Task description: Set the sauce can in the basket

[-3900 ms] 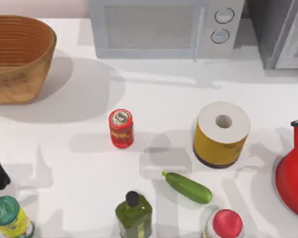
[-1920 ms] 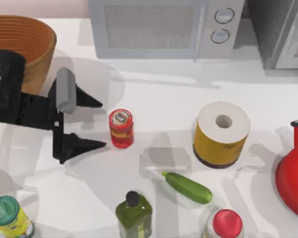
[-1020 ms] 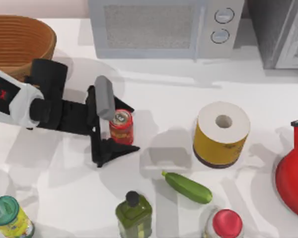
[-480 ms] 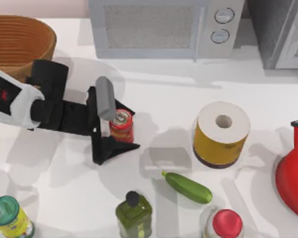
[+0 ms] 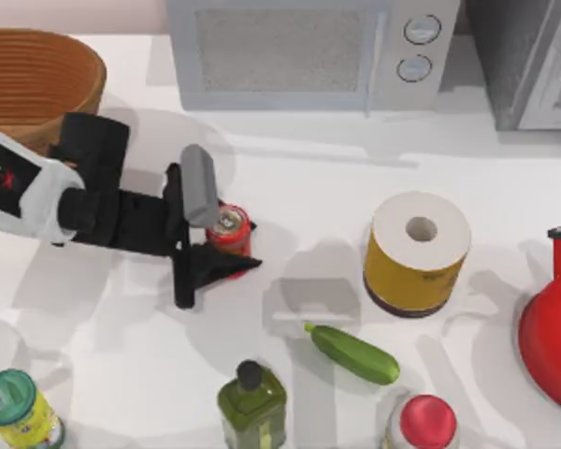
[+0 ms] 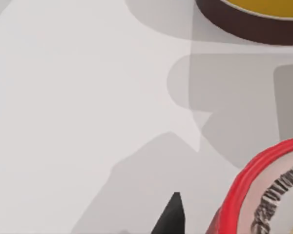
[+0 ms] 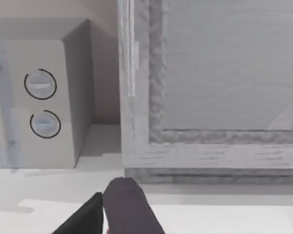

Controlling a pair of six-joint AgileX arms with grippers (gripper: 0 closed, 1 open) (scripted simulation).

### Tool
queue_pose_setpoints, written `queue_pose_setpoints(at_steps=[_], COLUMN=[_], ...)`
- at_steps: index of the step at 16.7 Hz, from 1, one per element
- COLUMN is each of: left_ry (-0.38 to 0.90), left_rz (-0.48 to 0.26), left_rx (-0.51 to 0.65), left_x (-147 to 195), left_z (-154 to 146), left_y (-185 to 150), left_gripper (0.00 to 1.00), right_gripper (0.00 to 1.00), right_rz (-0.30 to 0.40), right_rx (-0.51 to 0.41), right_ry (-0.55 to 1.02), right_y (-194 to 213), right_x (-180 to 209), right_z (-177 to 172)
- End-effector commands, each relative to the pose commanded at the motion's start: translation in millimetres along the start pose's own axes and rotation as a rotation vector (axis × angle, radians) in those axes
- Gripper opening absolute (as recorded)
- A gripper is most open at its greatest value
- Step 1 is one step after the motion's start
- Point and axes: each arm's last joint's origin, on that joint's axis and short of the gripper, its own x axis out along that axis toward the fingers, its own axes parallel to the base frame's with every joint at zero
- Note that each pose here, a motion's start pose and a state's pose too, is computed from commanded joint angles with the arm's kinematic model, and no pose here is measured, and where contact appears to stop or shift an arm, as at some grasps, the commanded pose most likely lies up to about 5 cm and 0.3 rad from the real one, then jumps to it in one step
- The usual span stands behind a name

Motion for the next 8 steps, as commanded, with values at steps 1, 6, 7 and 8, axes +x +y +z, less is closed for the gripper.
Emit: queue_pose_setpoints(at_steps=[1, 6, 7, 8], left_ry=[0.000, 0.000, 0.000, 0.000], left_rz=[0.000, 0.000, 0.000, 0.000], left_rx=[0.000, 0.000, 0.000, 0.000], left_x=[0.0, 0.0, 0.0, 0.0], left_z=[0.0, 0.0, 0.0, 0.0], left_y=[0.0, 0.0, 0.0, 0.0], left_gripper=[0.02, 0.00, 0.00, 0.00], right_gripper=[1.00, 1.00, 1.00, 1.00], right_rz=[0.000, 0.000, 0.000, 0.000], right_rx=[0.000, 0.000, 0.000, 0.000], right_ry=[0.000, 0.000, 0.000, 0.000], right_y=[0.0, 0.0, 0.0, 0.0], right_x=[0.0, 0.0, 0.0, 0.0], right_z=[0.0, 0.0, 0.0, 0.0])
